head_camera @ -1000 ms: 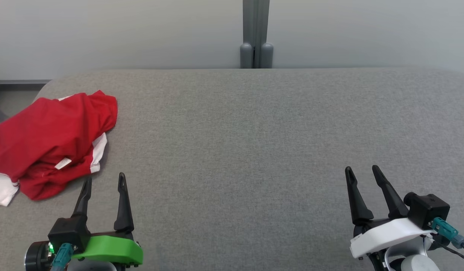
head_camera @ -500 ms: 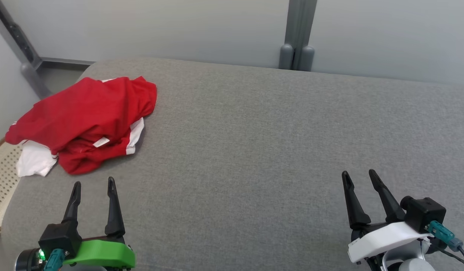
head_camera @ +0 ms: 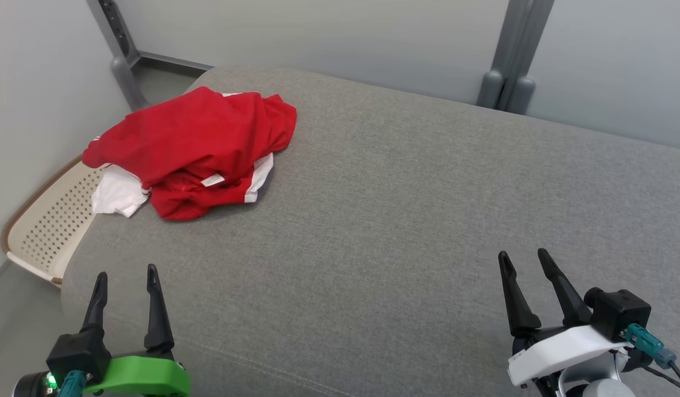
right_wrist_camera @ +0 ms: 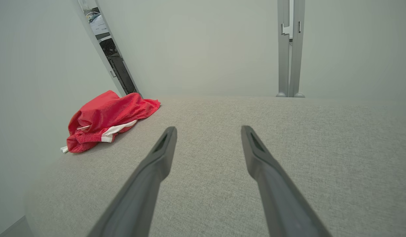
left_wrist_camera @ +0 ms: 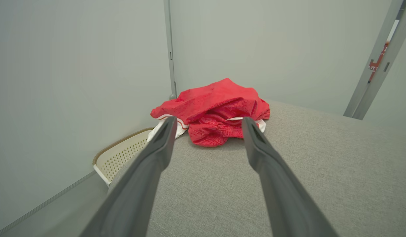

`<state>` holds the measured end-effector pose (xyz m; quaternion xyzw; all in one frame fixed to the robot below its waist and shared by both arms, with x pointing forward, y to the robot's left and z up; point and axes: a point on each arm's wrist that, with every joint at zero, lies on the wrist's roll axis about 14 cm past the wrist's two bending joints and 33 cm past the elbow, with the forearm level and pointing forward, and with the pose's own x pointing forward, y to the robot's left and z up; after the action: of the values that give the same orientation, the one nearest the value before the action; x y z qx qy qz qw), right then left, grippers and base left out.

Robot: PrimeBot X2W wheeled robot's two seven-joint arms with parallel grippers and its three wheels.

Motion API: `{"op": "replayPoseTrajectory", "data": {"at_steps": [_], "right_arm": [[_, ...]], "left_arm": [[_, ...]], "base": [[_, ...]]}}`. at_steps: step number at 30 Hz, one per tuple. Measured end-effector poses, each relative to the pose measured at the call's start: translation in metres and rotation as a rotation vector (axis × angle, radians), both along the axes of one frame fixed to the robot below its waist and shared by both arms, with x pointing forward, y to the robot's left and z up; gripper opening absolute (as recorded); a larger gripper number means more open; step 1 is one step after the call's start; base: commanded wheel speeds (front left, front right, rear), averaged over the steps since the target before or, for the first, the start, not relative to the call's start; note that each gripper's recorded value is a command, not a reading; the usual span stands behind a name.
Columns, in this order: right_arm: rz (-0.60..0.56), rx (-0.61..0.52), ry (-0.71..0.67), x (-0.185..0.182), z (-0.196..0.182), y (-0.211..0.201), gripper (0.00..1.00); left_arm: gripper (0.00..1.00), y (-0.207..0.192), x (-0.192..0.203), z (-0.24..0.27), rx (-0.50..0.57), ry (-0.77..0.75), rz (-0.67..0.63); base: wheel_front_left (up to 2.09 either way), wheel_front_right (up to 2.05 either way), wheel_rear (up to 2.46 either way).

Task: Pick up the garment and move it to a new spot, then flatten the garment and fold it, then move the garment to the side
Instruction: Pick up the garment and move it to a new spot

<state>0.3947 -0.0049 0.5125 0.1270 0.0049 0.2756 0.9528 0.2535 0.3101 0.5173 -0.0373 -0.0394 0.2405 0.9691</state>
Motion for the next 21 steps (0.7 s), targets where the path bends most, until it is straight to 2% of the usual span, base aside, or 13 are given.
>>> {"op": "replayPoseTrajectory", "data": {"at_steps": [11, 21], "right_arm": [[0.086, 0.001, 0.007, -0.001, -0.002, 0.03, 1.0], [0.111, 0.0, 0.022, -0.001, -0.007, 0.039, 1.0]], "left_arm": [[1.0, 0.02, -0.031, -0.003, -0.005, 0.006, 0.105], [1.0, 0.024, -0.037, -0.005, -0.002, 0.014, 0.132]], "base": [[0.0, 0.0, 0.0], [0.0, 0.0, 0.0]]}}
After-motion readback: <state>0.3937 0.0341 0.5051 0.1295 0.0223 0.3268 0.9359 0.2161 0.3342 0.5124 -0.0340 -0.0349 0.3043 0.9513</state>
